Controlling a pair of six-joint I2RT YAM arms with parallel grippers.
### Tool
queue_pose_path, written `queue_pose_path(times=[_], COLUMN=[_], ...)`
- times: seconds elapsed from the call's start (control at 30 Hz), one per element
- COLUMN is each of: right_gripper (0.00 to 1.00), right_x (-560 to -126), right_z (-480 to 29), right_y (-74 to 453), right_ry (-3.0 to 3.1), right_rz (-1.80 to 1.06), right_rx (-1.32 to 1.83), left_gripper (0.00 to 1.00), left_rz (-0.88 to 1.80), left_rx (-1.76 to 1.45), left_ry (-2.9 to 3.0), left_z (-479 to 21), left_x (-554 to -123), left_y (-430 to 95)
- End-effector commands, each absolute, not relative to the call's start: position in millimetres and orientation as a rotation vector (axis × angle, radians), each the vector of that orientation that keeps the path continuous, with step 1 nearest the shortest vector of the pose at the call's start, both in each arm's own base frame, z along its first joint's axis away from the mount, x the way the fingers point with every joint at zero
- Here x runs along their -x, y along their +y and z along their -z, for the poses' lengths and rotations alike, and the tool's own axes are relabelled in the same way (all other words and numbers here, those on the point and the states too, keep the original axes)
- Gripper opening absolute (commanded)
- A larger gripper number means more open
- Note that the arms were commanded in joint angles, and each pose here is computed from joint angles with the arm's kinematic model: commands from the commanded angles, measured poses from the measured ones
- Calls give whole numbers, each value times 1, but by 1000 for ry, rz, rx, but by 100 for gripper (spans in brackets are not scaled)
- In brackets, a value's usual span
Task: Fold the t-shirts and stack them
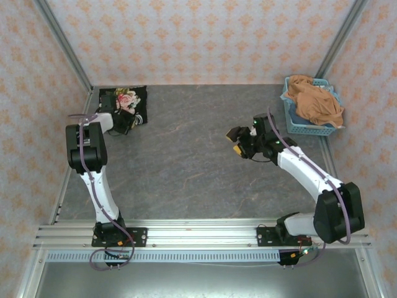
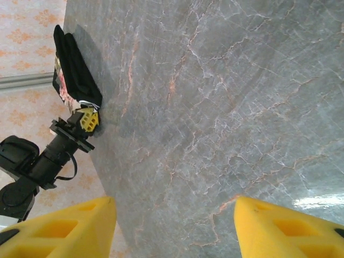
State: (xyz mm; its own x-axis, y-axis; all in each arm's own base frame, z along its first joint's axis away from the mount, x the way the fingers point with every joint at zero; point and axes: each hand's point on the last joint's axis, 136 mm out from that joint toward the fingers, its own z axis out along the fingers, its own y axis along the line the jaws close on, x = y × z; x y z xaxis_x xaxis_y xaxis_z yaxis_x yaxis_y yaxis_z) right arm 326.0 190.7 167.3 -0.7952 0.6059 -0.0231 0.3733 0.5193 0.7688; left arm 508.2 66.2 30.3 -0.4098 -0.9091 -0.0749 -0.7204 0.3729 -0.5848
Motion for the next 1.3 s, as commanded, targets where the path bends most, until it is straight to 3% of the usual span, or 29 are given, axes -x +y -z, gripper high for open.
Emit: queue_pose_path(times=[0.0, 0.2, 0.23, 0.27, 0.3, 0.33, 0.37, 0.63, 0.83, 1.07, 1.2, 1.27], right_gripper=[61, 66, 70, 73, 97, 99, 99, 99, 99, 99, 99, 99], right_x=[-340, -352, -352, -352, -353, -353, -353, -342, -322, -306, -280, -279], right_z=[-193, -234, -240, -246, -252, -259, -263, -304, -338, -269, -219, -201], right_y=[197, 201, 199, 198, 195, 193, 190, 147, 87, 30, -17, -21], right_ry=[2418, 2295, 2276, 2261, 2246, 2233, 2229, 2203, 2055, 1830, 1820, 1844], right_rz=[-1199, -1257, -1249, -1243, -1229, -1212, -1187, -852, -535, -199, 153, 243], right_rx=[-732, -620, -610, -601, -593, -586, -583, -519, -556, -500, -505, -442], left_gripper=[21, 51, 56, 69, 77, 98, 100, 100, 100, 100, 100, 100], left_rz=[634, 670, 667, 663, 647, 636, 620, 282, -175, -310, -256, -288], left_rx=[1389, 1291, 1274, 1259, 1253, 1247, 1243, 1110, 1160, 830, 538, 577], left_ry=[2278, 2241, 2241, 2234, 2224, 2211, 2193, 2076, 1934, 1935, 2027, 1982], left_z=[-63, -130, -140, -149, -159, -168, -177, -250, -278, -226, -185, -173], left_x=[-487, -456, -448, -441, -432, -422, -415, -337, -260, -231, -249, -254], left_y=[71, 55, 51, 48, 46, 44, 44, 39, 81, 84, 60, 67])
